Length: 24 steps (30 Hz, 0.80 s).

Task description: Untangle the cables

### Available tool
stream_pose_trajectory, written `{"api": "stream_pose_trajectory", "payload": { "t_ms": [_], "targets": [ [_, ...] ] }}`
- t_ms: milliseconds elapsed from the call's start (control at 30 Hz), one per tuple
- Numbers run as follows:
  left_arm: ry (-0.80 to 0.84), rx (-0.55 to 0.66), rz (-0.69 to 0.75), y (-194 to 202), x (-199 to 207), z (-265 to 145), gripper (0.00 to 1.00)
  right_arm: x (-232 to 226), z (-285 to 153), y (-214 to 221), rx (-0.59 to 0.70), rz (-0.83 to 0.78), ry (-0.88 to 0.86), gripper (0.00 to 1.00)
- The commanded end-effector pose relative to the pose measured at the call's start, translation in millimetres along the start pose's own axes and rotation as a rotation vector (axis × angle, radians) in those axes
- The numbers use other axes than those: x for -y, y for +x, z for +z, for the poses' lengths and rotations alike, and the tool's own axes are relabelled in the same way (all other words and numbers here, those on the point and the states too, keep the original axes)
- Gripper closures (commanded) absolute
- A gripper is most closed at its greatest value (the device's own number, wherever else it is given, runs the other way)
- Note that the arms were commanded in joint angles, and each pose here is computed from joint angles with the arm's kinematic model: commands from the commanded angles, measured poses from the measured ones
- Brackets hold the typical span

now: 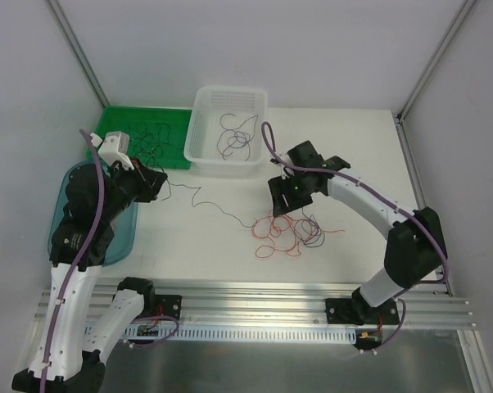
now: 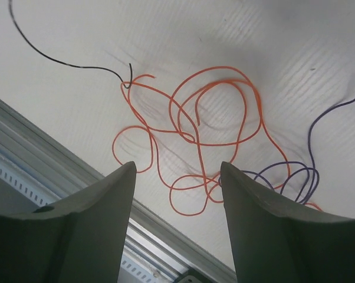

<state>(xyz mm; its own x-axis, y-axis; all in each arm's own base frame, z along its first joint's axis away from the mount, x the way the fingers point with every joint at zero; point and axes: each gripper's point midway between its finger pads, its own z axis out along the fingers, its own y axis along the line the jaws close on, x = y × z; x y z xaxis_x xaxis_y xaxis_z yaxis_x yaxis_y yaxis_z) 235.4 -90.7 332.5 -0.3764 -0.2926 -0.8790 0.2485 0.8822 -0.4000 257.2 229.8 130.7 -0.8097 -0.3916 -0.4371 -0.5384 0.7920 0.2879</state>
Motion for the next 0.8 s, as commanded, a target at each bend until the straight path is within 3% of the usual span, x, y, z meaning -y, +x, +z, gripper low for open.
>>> {"api": "stream_pose_trajectory", "payload": {
  "t_ms": [0,133,233,333,500,600,767],
  "targets": [
    [0.058,0.028,0.002,-7,13,-3,1.00,-6,12,9,-0.069,-0.029,-0.053,0.38],
    [0.080,0.030,0.008,-6,17,-7,1.00,-6,32,14,-0.094,-0.024,-0.074,0.45],
    [0.095,0.023,0.018,-4,19,-9,1.00,-9,40,11,-0.077,-0.019,-0.093,0.77],
    [0.099,0.018,0.021,0,20,-14,1.00,-15,36,-3,-0.013,-0.023,-0.104,0.99],
    [0.085,-0.009,0.020,12,17,-25,1.00,-4,15,-32,0.117,0.043,-0.072,0.99],
    [0.208,-0.046,0.018,22,38,-34,1.00,-4,1,-52,0.203,0.096,-0.087,0.99],
    [0.354,-0.067,0.069,29,61,-50,1.00,-14,14,-66,0.206,0.111,-0.131,0.99]
  ]
}}
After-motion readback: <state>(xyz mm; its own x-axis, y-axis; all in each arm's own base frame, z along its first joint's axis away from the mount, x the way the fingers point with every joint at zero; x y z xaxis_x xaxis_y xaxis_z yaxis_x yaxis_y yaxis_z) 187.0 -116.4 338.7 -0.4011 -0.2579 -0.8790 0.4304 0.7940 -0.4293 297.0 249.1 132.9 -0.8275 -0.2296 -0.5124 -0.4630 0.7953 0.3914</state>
